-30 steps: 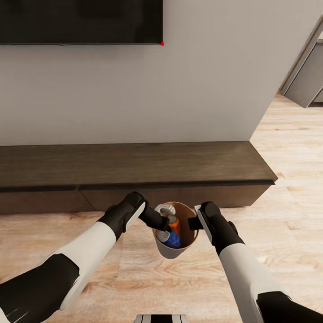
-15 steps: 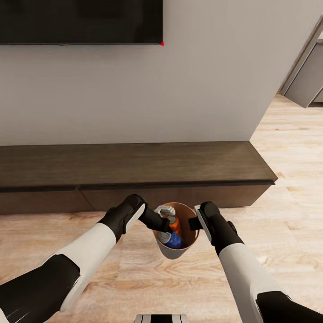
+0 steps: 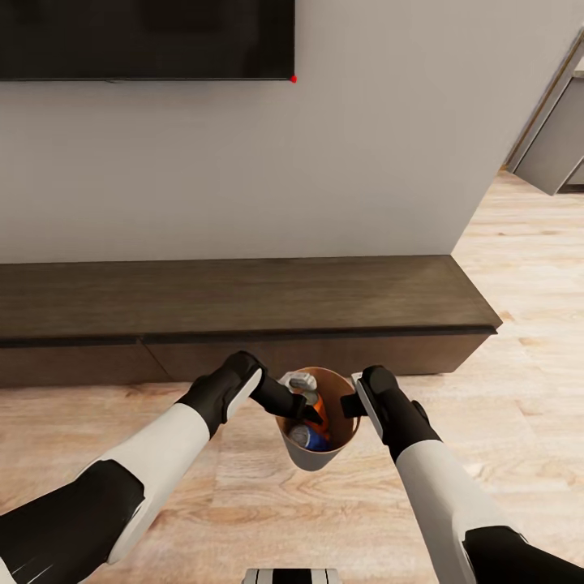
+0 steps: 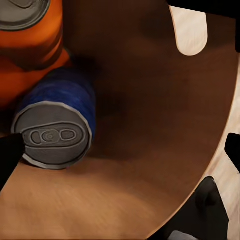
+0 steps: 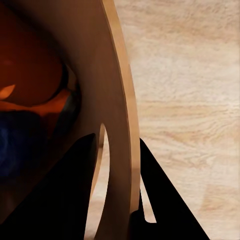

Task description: Put the three can of soda from the living room inside the tash can in the kitchen.

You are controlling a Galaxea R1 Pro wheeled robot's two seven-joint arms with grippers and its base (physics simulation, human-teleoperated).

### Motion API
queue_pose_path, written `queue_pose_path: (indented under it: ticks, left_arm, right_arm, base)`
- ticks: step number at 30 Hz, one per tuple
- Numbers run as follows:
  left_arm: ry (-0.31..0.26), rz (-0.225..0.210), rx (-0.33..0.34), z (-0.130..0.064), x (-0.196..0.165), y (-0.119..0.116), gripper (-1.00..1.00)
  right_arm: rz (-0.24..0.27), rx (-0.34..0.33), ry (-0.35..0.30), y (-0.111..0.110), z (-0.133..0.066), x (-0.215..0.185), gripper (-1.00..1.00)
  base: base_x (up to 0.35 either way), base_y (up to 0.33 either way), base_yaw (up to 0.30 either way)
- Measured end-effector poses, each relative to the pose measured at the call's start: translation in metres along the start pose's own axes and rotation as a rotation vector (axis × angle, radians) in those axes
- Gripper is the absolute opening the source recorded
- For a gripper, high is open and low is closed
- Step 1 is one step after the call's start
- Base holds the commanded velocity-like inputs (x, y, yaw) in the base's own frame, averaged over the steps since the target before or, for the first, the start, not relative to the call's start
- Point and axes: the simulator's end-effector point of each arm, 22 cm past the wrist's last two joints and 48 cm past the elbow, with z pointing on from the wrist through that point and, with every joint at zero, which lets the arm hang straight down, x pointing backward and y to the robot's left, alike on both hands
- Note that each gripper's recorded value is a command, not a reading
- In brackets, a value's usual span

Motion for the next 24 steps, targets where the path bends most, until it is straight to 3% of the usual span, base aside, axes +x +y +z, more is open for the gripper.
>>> queue_pose_path:
  ticks: [5, 9, 13, 16, 17, 18, 19, 20, 24]
  left_arm:
    - [-0.012, -0.004, 0.015, -0.001, 0.000, -0.001, 1.00]
    - [-0.074, 0.081, -0.016, -0.013, -0.019, -0.005, 1.00]
    - [-0.140, 0.125, -0.001, -0.024, -0.014, -0.008, 1.00]
    - [-0.175, 0.119, 0.017, -0.037, 0.000, 0.000, 1.00]
    - [-0.204, 0.117, 0.001, -0.051, 0.003, 0.013, 1.00]
    - [-0.213, 0.131, -0.059, -0.059, 0.006, 0.035, 1.00]
    - [-0.258, 0.109, -0.079, -0.077, 0.005, 0.053, 1.00]
    - [-0.339, 0.053, -0.096, -0.107, 0.001, 0.080, 1.00]
    - [-0.460, -0.039, -0.065, -0.144, 0.001, 0.109, 1.00]
  right_arm:
    - [0.010, -0.014, 0.011, 0.001, 0.003, 0.004, -1.00]
    - [0.013, 0.001, -0.010, -0.006, -0.002, -0.003, -1.00]
    - [0.017, 0.000, -0.008, -0.008, -0.001, -0.002, -1.00]
    - [0.027, -0.007, -0.006, -0.010, 0.000, -0.001, -1.00]
    - [0.031, -0.007, -0.006, -0.013, 0.000, -0.001, -1.00]
    - [0.027, 0.007, -0.006, -0.018, 0.000, -0.001, -1.00]
    - [0.024, 0.019, -0.005, -0.023, 0.000, 0.000, -1.00]
    - [0.026, 0.028, -0.004, -0.027, 0.001, 0.001, -1.00]
    - [0.034, 0.030, -0.002, -0.034, 0.001, 0.002, -1.00]
  base:
    - [0.000, 0.000, 0.000]
    - [0.000, 0.000, 0.000]
    - [0.000, 0.000, 0.000]
    - [0.000, 0.000, 0.000]
    - [0.000, 0.000, 0.000]
    - [0.000, 0.000, 0.000]
    - [0.000, 0.000, 0.000]
    - [0.000, 0.000, 0.000]
    - [0.000, 0.000, 0.000]
